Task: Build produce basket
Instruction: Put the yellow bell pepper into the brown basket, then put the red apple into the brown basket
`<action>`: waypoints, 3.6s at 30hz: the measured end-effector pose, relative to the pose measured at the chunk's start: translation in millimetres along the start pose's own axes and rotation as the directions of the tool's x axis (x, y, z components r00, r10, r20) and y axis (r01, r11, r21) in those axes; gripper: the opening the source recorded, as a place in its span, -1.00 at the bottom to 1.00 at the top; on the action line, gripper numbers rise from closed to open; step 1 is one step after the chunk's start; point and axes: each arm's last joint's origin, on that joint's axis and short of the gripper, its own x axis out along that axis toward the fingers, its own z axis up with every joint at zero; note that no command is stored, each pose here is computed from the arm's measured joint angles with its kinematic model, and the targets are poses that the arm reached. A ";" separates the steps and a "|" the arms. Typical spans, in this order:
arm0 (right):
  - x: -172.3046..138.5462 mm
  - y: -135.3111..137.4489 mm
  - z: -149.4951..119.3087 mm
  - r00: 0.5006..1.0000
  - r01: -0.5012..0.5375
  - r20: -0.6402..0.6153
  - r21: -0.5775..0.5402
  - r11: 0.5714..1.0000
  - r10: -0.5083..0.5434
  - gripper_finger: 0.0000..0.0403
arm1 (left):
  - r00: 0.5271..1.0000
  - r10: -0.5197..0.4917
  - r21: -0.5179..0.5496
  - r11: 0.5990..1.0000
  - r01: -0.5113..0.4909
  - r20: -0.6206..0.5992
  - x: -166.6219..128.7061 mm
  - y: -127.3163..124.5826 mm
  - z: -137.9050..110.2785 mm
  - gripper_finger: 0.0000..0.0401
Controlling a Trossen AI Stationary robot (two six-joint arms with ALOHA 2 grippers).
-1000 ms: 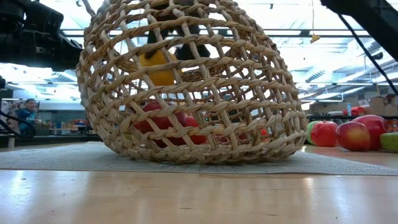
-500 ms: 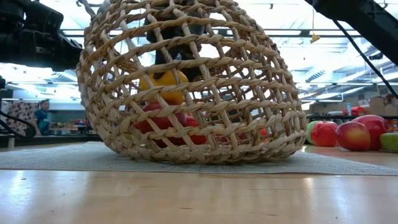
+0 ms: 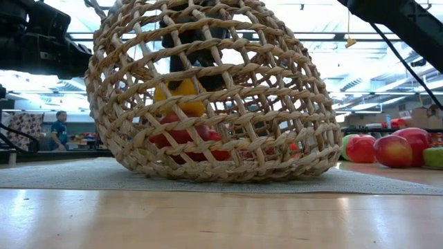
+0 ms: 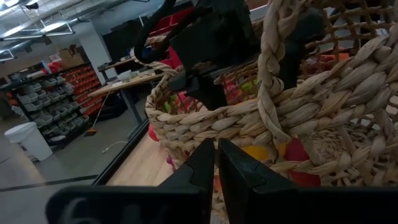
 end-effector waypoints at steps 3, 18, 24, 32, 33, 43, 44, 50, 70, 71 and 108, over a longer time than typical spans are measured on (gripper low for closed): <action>-4.2 -0.5 0.3 1.000 -0.007 0.005 -0.001 1.000 0.007 0.93 | 1.000 0.000 0.000 1.000 0.000 0.000 0.0 0.0 0.0 -0.85; -99.4 9.7 1.3 0.965 0.093 0.247 -0.010 0.996 -0.087 0.96 | 1.000 -0.001 0.000 1.000 0.001 -0.001 0.0 -0.1 -0.2 -0.86; -154.3 20.2 -22.1 0.920 0.217 0.337 -0.011 0.976 -0.201 0.94 | 1.000 -0.001 0.000 1.000 0.001 0.000 0.0 -0.1 -0.1 -0.85; -197.5 27.1 -68.2 0.888 0.367 0.265 0.086 0.926 -0.376 0.94 | 1.000 0.000 0.000 1.000 0.000 0.000 0.0 0.0 0.0 -0.83; -200.2 28.1 -74.6 0.882 0.392 0.243 0.097 0.915 -0.404 0.94 | 1.000 0.000 0.000 1.000 0.000 0.000 0.0 0.0 -0.1 -0.83; -185.9 44.5 -113.1 0.851 0.473 0.204 0.105 0.875 -0.484 0.94 | 1.000 0.000 0.000 1.000 0.000 0.000 0.0 -0.1 -0.1 -0.85; -183.4 42.9 -117.3 0.850 0.480 0.188 0.108 0.870 -0.492 0.94 | 1.000 0.000 0.000 1.000 0.000 0.001 0.0 0.0 0.0 -0.85; -164.6 22.7 -150.8 0.838 0.531 0.058 0.140 0.836 -0.542 0.94 | 1.000 0.000 0.000 1.000 0.000 0.000 0.0 0.0 0.0 -0.82; -117.8 -52.1 -252.6 0.768 0.639 -0.171 0.280 0.717 -0.617 0.95 | 1.000 -0.001 0.000 1.000 0.001 0.000 0.0 -0.1 -0.1 -0.82; -113.3 -55.6 -255.5 0.772 0.634 -0.183 0.289 0.717 -0.608 0.95 | 1.000 -0.001 0.000 1.000 0.001 -0.001 0.0 -0.1 -0.1 -0.82; -83.7 -89.1 -273.8 0.861 0.489 -0.023 0.314 0.814 -0.508 0.95 | 1.000 0.000 0.000 1.000 0.000 0.000 0.0 0.0 -0.1 -0.84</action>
